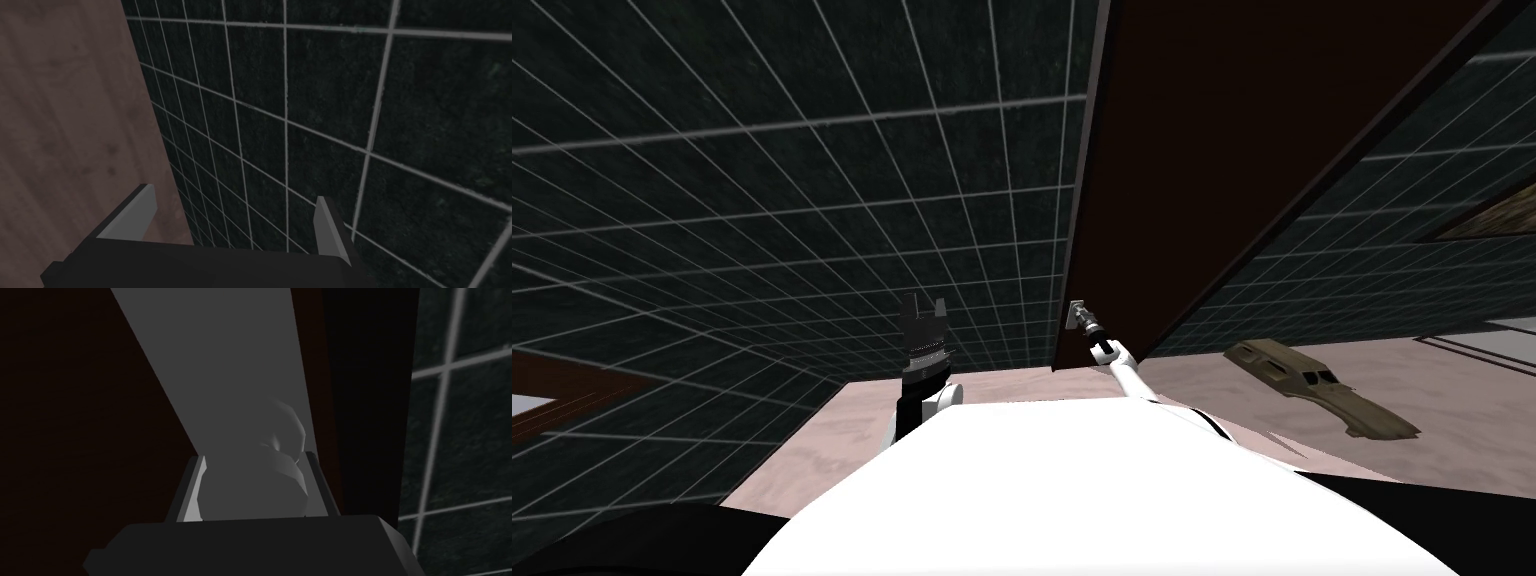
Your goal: Pull the door open
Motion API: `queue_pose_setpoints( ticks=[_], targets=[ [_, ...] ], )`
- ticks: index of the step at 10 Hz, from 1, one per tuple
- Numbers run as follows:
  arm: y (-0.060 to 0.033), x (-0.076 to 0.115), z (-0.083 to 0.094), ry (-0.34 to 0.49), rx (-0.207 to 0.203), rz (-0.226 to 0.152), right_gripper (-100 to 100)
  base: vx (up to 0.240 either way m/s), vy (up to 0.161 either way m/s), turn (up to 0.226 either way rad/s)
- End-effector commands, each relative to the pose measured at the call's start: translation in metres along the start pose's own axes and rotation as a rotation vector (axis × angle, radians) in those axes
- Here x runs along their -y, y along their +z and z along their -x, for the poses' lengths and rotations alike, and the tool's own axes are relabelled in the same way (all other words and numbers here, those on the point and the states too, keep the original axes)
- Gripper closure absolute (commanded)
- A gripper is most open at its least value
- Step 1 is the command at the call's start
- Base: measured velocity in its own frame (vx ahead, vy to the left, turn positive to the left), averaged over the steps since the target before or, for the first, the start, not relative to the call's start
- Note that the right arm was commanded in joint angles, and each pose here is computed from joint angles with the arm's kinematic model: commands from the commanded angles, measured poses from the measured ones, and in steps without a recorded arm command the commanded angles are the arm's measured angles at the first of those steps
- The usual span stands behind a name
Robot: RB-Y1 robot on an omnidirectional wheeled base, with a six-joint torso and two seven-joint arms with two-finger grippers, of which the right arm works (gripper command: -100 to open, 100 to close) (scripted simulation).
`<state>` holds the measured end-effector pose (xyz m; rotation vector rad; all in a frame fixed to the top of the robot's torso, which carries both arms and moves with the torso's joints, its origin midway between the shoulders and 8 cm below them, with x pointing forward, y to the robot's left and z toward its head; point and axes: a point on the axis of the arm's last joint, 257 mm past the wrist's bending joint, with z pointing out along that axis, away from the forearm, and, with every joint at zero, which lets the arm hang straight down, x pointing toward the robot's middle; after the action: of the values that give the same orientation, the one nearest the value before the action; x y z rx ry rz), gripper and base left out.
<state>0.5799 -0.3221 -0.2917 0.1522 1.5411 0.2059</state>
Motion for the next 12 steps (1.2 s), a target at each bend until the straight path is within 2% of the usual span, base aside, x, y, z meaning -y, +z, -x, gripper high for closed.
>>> queue_pose_setpoints(
  ticks=[1,3,4,6,7,8,9,11,12],
  targets=[
    [-0.0006,-0.0014,-0.0016,0.040,-0.001,0.000,100,-0.033,-0.020,0.029],
    [0.0003,-0.0005,0.0005,0.131,0.008,-0.005,100,-0.037,-0.028,0.060],
    [0.0003,-0.0005,0.0005,0.141,0.008,-0.005,100,-0.033,-0.028,0.033],
    [0.0012,0.0007,0.0028,0.234,0.017,-0.010,100,-0.042,-0.026,0.069],
    [0.0012,0.0007,0.0028,0.248,0.017,-0.010,100,-0.038,-0.029,0.038],
    [0.0017,0.0014,0.0040,0.301,0.023,-0.013,100,-0.035,-0.029,0.055],
    [0.0017,0.0014,0.0040,0.305,0.023,-0.012,100,-0.027,-0.024,0.035],
    [0.0026,0.0029,0.0064,0.406,0.034,-0.018,100,-0.044,-0.037,0.078],
    [0.0026,0.0029,0.0064,0.421,0.034,-0.017,100,-0.044,-0.036,0.045]
  ],
)
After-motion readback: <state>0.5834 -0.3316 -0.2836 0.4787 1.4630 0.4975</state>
